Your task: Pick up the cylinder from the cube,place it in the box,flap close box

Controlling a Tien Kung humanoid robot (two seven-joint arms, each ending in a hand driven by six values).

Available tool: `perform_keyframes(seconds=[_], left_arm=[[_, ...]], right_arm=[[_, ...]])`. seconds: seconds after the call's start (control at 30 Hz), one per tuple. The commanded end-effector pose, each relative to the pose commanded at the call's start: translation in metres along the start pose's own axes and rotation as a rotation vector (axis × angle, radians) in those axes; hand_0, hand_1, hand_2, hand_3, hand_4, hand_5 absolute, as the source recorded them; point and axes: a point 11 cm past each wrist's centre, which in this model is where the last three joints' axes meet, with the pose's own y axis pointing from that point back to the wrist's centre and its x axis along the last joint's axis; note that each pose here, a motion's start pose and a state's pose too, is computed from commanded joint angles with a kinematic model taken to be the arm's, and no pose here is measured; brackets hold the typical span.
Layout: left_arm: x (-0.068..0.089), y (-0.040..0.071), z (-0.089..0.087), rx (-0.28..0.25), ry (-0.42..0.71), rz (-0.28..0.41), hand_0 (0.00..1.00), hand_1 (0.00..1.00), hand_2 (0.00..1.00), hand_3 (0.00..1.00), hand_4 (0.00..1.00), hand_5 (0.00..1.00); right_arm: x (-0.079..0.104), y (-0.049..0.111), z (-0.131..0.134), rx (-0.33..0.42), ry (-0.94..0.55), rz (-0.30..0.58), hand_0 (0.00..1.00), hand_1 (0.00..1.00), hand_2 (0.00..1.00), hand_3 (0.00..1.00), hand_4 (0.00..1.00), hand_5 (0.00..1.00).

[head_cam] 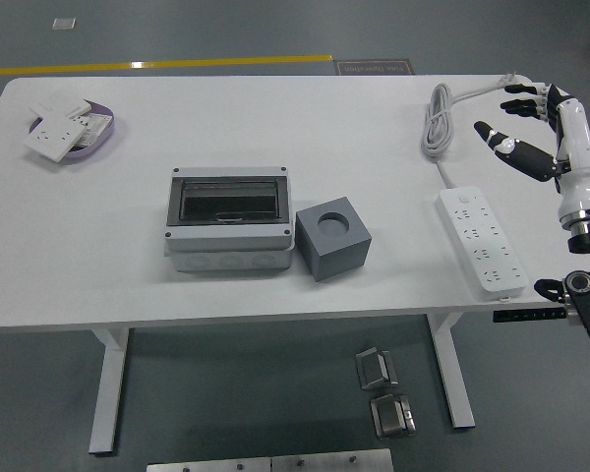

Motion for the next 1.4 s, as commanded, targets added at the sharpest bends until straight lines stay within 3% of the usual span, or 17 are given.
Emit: perform_keyframes(seconds=[0.3, 0.33, 0.37, 0.53, 0.57, 0.73, 0.77, 0.93, 1.23, 1.4], left_arm=[[-0.008, -0.001, 0.000, -0.054, 0.105, -0.005, 0.568, 0.617, 0.540, 0.566, 0.596, 0.310], [-0.010, -0.002, 0.000, -0.058, 0.121, -0.008, 0.568, 0.617, 0.540, 0.566, 0.596, 0.310], [-0.012, -0.002, -0.001, -0.062, 0.132, -0.011, 0.569, 0.616, 0.540, 0.570, 0.598, 0.316], [-0.022, -0.004, -0.007, -0.069, 0.171, -0.022, 0.569, 0.616, 0.540, 0.570, 0.598, 0.316], [-0.024, -0.004, -0.009, -0.073, 0.185, -0.024, 0.568, 0.617, 0.541, 0.570, 0.600, 0.319], [-0.029, -0.005, -0.010, -0.097, 0.234, -0.031, 0.568, 0.617, 0.541, 0.570, 0.600, 0.319], [-0.029, -0.005, -0.010, -0.104, 0.241, -0.033, 0.568, 0.616, 0.541, 0.570, 0.601, 0.319], [-0.029, -0.003, 0.000, -0.158, 0.266, -0.034, 0.568, 0.616, 0.541, 0.570, 0.601, 0.319], [-0.017, 0.003, 0.026, -0.324, 0.330, 0.010, 0.593, 0.638, 0.578, 0.590, 0.607, 0.309], [-0.014, 0.004, 0.027, -0.322, 0.334, 0.018, 0.601, 0.640, 0.589, 0.590, 0.611, 0.307]], right_arm=[[0.003, 0.000, 0.000, -0.002, -0.091, 0.015, 0.697, 0.606, 0.558, 0.603, 0.969, 0.357], [0.005, 0.000, -0.002, 0.002, -0.093, 0.016, 0.697, 0.606, 0.558, 0.603, 0.969, 0.357], [0.007, -0.001, -0.003, 0.005, -0.093, 0.017, 0.699, 0.613, 0.570, 0.607, 0.973, 0.420], [0.024, -0.004, -0.009, 0.027, -0.090, 0.026, 0.699, 0.613, 0.570, 0.607, 0.973, 0.420], [0.028, -0.004, -0.009, 0.028, -0.088, 0.031, 0.717, 0.615, 0.577, 0.605, 0.970, 0.569], [0.046, -0.001, -0.006, 0.016, -0.083, 0.059, 0.717, 0.615, 0.577, 0.605, 0.970, 0.569], [0.049, 0.000, -0.005, 0.013, -0.082, 0.064, 0.735, 0.621, 0.583, 0.600, 0.968, 0.664], [0.062, 0.000, -0.004, 0.005, -0.079, 0.096, 0.735, 0.621, 0.583, 0.600, 0.968, 0.664], [0.065, 0.003, -0.001, -0.011, -0.100, 0.120, 0.741, 0.620, 0.583, 0.582, 0.968, 0.688], [0.062, 0.003, 0.000, -0.013, -0.112, 0.126, 0.748, 0.617, 0.584, 0.582, 0.963, 0.690]])
